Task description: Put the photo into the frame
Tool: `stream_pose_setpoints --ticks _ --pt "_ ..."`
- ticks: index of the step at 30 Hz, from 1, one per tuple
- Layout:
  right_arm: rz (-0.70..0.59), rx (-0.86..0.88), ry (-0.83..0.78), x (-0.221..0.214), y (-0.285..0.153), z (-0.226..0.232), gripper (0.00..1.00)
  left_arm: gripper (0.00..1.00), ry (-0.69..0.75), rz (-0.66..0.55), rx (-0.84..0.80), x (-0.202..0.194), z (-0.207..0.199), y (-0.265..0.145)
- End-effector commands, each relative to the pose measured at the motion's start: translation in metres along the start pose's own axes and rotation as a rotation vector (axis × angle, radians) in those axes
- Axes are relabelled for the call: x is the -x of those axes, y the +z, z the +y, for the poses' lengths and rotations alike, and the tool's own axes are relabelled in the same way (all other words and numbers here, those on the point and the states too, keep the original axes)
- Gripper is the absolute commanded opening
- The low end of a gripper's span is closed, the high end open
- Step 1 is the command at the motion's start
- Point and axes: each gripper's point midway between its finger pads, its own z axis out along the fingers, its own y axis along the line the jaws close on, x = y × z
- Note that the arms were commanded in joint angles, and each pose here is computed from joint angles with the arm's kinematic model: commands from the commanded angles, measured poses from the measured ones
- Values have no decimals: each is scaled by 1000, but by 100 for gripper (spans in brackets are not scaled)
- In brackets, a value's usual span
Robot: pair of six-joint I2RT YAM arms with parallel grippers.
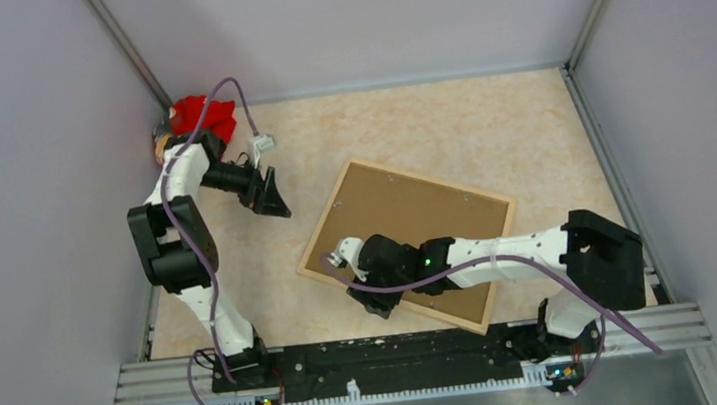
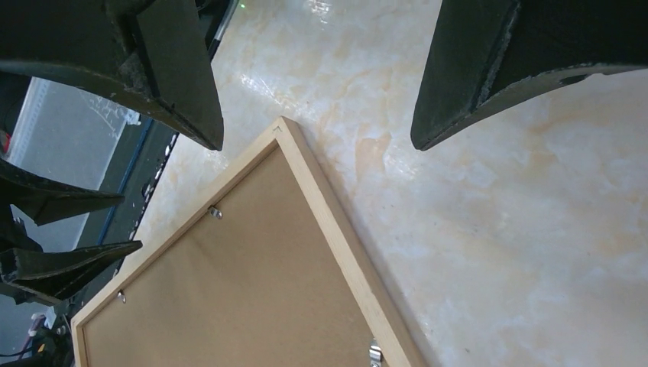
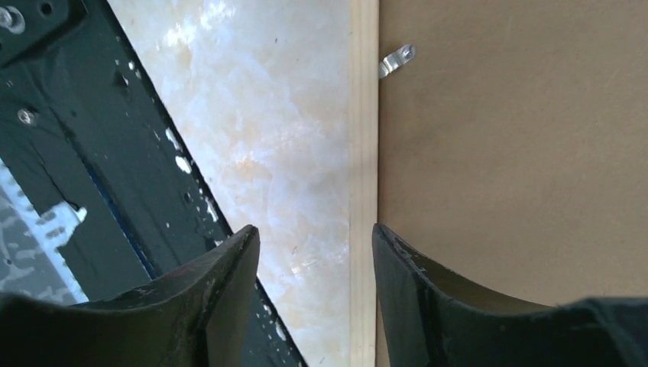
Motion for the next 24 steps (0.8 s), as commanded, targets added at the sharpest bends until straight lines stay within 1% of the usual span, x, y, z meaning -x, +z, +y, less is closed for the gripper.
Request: stream_pose_setpoints --ticks 1,3,7,13,17,19,20,21,22,24 --pt "-11 -70 -63 -2 7 3 51 99 76 -34 86 1 -10 -17" --pt "7 -109 -79 -9 10 1 44 99 85 -47 131 1 -11 -23" --pt "33 -180 -102 -21 13 -6 38 99 124 -63 204 6 -16 -36" --pt "29 -258 -105 -30 13 -18 38 99 159 -64 243 8 -22 -46" --pt "37 -275 -118 -36 15 -22 33 99 163 -62 231 4 -25 -44" --pt "39 -279 -118 -38 15 -23 24 99 199 -90 242 7 -25 -45" --pt "40 -280 -120 -38 16 -23 17 99 242 -113 267 12 -27 -50" --pt "39 -283 -121 -37 15 -23 8 99 293 -136 283 17 -30 -52" --pt "39 -289 -119 -37 15 -24 2 99 353 -152 292 20 -34 -54" --pt "36 -297 -121 -32 12 -25 0 99 491 -177 271 19 -49 -53"
